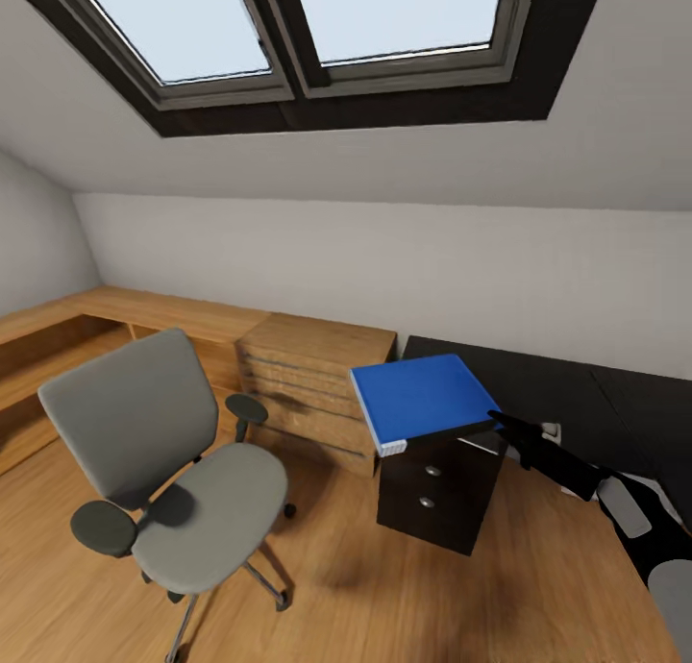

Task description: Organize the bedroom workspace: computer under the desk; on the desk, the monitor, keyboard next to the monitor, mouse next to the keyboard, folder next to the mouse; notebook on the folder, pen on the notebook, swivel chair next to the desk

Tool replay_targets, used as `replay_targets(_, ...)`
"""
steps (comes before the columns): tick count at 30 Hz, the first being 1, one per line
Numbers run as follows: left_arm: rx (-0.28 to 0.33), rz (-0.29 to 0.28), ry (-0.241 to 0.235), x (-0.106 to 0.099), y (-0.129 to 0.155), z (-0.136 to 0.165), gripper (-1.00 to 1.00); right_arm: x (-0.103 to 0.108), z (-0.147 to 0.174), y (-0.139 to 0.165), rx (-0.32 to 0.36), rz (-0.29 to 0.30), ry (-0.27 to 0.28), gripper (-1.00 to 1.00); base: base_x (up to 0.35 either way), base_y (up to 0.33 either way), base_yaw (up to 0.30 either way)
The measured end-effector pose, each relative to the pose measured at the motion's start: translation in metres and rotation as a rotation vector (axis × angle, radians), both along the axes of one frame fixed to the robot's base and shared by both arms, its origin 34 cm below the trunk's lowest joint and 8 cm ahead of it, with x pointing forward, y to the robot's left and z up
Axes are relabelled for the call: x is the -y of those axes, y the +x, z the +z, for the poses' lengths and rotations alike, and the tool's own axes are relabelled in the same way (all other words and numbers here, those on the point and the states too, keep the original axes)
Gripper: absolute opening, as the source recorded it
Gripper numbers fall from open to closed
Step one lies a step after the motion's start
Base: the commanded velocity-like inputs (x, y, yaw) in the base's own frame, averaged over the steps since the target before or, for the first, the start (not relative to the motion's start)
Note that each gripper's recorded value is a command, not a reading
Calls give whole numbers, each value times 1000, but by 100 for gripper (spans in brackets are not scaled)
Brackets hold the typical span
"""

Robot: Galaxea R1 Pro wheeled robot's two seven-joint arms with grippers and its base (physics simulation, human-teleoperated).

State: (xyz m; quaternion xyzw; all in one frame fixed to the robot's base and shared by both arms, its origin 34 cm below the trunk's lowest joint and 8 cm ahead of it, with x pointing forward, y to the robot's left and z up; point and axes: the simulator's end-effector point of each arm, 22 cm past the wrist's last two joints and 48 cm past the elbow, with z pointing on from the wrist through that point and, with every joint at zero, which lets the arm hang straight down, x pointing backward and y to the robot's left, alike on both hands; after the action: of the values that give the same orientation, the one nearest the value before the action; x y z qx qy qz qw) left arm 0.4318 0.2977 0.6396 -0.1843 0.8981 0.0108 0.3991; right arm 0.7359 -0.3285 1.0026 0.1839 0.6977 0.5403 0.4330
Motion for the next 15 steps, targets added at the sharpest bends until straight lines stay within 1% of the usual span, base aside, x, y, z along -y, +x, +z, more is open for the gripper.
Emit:
replay_targets(5,7,-1,0,1,1,8,100,0,9,-1,6,-2,-2,-100,0,0,-229)
replay_targets(7,27,-8,6,4,4,14,100,1,12,-2,10,-3,-3,-100,0,0,-216)
replay_targets(10,96,-42,27,17,15,30,100,1,17,-2,14,-4,-4,-100,0,0,-212)
replay_targets(12,123,-61,39,22,18,37,100,1,21,-3,16,-4,-4,-100,0,0,-210)
replay_targets(15,135,-69,53,24,18,43,100,1,26,-4,19,-5,-5,-100,0,0,-209)
